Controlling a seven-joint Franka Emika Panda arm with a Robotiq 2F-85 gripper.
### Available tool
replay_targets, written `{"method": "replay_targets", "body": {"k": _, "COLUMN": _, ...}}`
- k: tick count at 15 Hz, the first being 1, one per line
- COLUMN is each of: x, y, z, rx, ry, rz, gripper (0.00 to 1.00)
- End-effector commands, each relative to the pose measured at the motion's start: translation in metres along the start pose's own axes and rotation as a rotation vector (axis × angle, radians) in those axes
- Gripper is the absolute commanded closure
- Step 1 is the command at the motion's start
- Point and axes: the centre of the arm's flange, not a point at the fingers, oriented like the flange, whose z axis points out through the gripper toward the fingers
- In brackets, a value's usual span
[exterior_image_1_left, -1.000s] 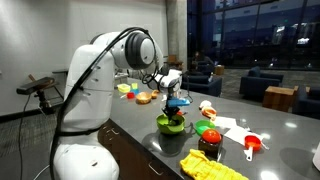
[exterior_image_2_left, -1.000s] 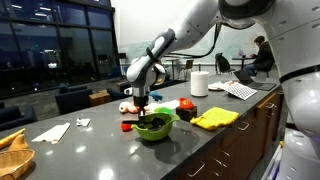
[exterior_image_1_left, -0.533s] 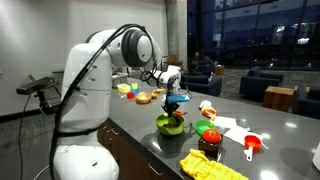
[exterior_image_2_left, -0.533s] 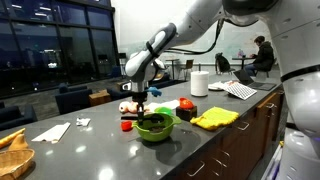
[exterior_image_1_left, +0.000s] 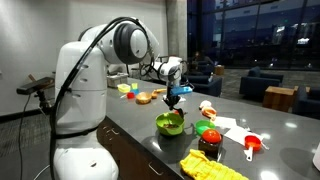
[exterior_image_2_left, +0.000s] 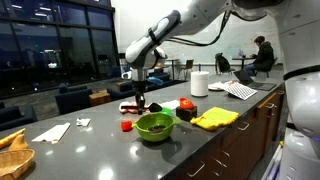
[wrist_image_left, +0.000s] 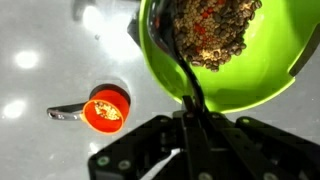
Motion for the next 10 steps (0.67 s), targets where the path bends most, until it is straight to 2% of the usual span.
{"method": "replay_targets", "body": {"k": 1, "x": -0.023, "y": 0.010, "z": -0.030, "rx": -0.021, "ry": 0.051, "rz": -0.196, "gripper": 0.99}}
{"method": "replay_targets", "body": {"k": 4, "x": -0.038, "y": 0.027, "z": -0.043, "rx": -0.031, "ry": 0.094, "rz": -0.349, "gripper": 0.99}}
{"method": "replay_targets", "body": {"k": 6, "x": -0.048, "y": 0.038, "z": -0.049, "rx": -0.035, "ry": 0.133, "rz": -0.405, "gripper": 0.99}}
{"method": "replay_targets", "body": {"k": 8, "x": -0.058, "y": 0.048, "z": -0.054, "rx": -0.041, "ry": 0.213, "rz": -0.387, "gripper": 0.99}}
{"method": "replay_targets", "body": {"k": 10, "x": -0.065, "y": 0.059, "z": -0.057, "rx": -0.039, "ry": 0.294, "rz": -0.310, "gripper": 0.99}}
